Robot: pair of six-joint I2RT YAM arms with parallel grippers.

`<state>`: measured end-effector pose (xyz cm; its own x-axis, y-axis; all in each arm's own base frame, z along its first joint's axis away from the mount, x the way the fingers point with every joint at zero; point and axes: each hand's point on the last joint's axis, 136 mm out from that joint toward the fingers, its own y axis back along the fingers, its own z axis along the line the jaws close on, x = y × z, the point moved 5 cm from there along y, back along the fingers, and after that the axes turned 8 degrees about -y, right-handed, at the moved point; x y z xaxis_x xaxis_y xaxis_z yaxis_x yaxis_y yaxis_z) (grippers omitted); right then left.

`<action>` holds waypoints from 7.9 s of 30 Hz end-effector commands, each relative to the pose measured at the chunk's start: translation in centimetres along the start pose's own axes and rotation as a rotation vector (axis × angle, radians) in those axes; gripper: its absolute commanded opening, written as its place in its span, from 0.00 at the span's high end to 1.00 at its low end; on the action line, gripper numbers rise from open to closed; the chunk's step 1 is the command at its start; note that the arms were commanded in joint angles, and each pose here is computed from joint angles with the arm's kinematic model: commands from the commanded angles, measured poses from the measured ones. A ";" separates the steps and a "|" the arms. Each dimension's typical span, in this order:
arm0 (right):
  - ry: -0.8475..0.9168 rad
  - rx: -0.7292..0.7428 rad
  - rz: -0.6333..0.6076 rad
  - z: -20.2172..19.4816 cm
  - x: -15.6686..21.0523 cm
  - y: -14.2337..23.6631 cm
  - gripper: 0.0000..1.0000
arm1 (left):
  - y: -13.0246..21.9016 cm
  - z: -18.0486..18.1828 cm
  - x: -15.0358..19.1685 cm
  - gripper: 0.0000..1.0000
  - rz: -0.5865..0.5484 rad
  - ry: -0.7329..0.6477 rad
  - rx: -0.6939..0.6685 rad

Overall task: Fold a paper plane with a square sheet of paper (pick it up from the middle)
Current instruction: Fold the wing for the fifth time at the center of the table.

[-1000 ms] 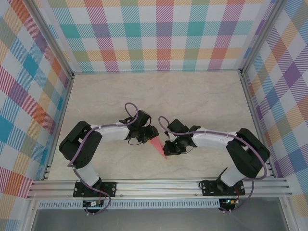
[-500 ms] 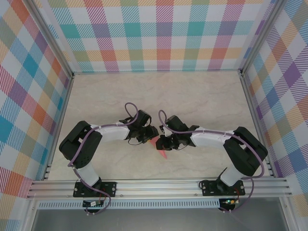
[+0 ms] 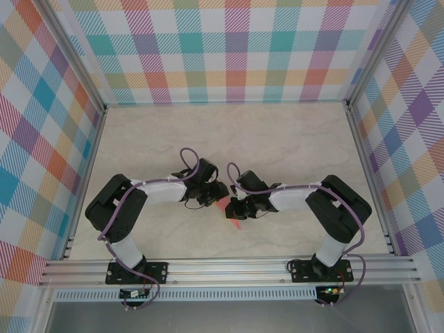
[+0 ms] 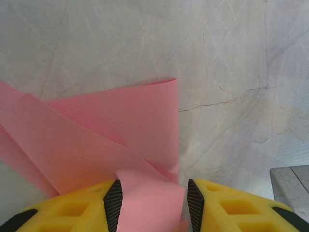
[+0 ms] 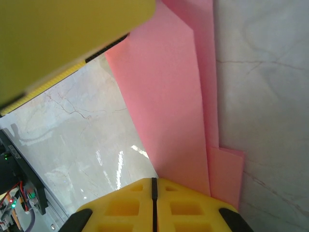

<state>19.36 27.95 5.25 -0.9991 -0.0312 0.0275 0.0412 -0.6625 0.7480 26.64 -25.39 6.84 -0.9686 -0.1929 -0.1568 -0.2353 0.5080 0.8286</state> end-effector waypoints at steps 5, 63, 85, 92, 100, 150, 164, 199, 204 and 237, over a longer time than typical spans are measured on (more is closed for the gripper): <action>-0.110 0.097 0.040 -4.1 2.0 0.3 0.93 | 0.3 1.4 -0.2 0.55 0.004 -0.011 -0.059; -0.159 0.061 0.048 -3.1 0.9 0.6 0.97 | 7.5 1.6 -6.6 0.54 -0.173 -0.096 0.022; -0.149 0.027 0.005 -2.1 0.3 1.2 0.96 | -0.4 -0.6 1.0 0.72 -0.009 -0.133 0.056; -0.090 -0.066 -0.017 0.7 -0.4 2.5 0.94 | -1.9 1.0 1.2 0.72 0.002 -0.145 -0.018; -0.073 -0.131 -0.045 3.0 -2.1 2.7 0.93 | -2.2 1.9 1.7 0.72 0.018 -0.135 -0.039; -0.077 -0.044 0.080 -0.8 1.5 3.8 0.88 | -2.3 2.2 1.5 0.73 0.039 -0.146 -0.098; -0.104 0.051 0.081 -3.1 2.2 3.1 0.89 | -2.2 2.2 1.5 0.73 0.042 -0.150 -0.103; -0.066 0.003 -0.024 -1.8 2.6 6.4 0.83 | -2.2 2.2 1.6 0.73 0.051 -0.182 -0.102; -0.025 0.009 -0.098 -0.2 0.8 7.3 0.70 | -2.3 2.0 1.6 0.73 0.072 -0.237 -0.103; -0.193 0.087 0.036 -4.8 -0.1 0.8 0.91 | 0.3 -1.4 -1.4 0.66 0.000 -0.285 0.013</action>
<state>21.28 25.41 5.07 -0.9936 0.0541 0.0995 0.0388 -0.6626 0.7479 27.30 -27.41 6.73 -0.9561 0.1000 -0.2755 -0.1828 0.5314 0.8272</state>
